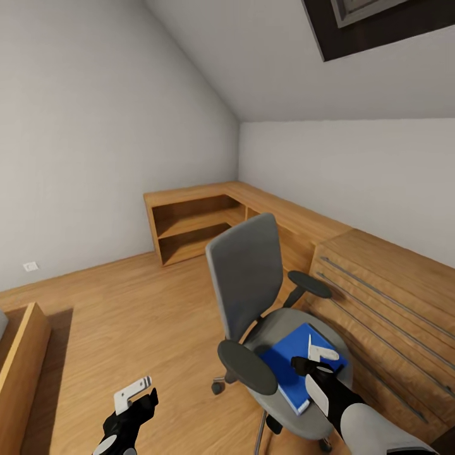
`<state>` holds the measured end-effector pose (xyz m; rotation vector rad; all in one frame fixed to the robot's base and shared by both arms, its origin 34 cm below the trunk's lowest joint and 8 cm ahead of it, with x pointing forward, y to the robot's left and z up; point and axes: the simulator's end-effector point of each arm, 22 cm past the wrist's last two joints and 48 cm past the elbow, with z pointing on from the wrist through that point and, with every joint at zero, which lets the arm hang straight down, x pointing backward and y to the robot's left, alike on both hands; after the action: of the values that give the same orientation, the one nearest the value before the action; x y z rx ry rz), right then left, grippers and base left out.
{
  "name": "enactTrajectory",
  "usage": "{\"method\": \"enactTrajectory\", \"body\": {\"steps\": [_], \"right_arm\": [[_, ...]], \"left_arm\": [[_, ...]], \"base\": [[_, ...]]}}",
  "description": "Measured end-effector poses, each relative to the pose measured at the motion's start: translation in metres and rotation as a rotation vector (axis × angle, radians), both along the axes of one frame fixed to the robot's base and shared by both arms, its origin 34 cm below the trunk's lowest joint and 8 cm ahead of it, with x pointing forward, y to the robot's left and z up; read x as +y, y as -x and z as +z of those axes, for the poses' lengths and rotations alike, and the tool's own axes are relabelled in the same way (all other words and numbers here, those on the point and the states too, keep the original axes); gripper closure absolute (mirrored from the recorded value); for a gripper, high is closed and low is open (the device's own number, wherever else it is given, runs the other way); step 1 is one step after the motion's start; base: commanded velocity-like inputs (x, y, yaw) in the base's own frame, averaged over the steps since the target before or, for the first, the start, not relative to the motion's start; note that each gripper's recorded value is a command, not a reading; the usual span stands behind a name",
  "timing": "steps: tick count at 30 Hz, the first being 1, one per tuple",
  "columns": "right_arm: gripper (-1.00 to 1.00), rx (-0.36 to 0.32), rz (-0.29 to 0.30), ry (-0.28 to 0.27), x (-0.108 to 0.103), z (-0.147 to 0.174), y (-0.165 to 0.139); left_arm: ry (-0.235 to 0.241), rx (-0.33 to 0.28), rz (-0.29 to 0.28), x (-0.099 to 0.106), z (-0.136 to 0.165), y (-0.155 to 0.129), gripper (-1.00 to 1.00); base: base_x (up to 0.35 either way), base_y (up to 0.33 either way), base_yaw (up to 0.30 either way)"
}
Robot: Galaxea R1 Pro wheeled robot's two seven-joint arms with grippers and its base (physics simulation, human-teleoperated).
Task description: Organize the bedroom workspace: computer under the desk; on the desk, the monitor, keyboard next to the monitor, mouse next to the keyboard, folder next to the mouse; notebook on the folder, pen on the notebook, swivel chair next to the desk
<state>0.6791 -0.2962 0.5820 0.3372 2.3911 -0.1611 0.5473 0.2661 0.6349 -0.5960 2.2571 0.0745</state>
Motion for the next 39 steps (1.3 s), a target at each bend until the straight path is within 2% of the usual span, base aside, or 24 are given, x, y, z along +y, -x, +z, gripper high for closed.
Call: {"method": "enactTrajectory", "body": {"steps": [5,13,23,39], "right_arm": [[-1.0,-0.014,-0.002,-0.002,0.0,-0.004,-0.004],[-1.0,-0.05,-0.005,-0.004,-0.002,0.008,-0.016],[-1.0,-0.055,-0.01,-0.01,-0.002,0.01,-0.018],[-1.0,-0.049,-0.049,-0.057,-0.001,0.006,-0.015]], "left_arm": [[0.0,0.0,0.0,0.0,-0.009,0.001,-1.0],[0.0,-0.001,0.0,0.0,-0.009,0.001,-1.0],[0.001,0.0,-0.001,-0.001,-0.009,0.001,-1.0],[0.003,0.0,-0.001,-0.002,-0.009,0.001,-1.0]], "base": [[0.0,0.0,0.0],[0.0,0.0,0.0],[0.0,0.0,0.0],[0.0,0.0,0.0]]}}
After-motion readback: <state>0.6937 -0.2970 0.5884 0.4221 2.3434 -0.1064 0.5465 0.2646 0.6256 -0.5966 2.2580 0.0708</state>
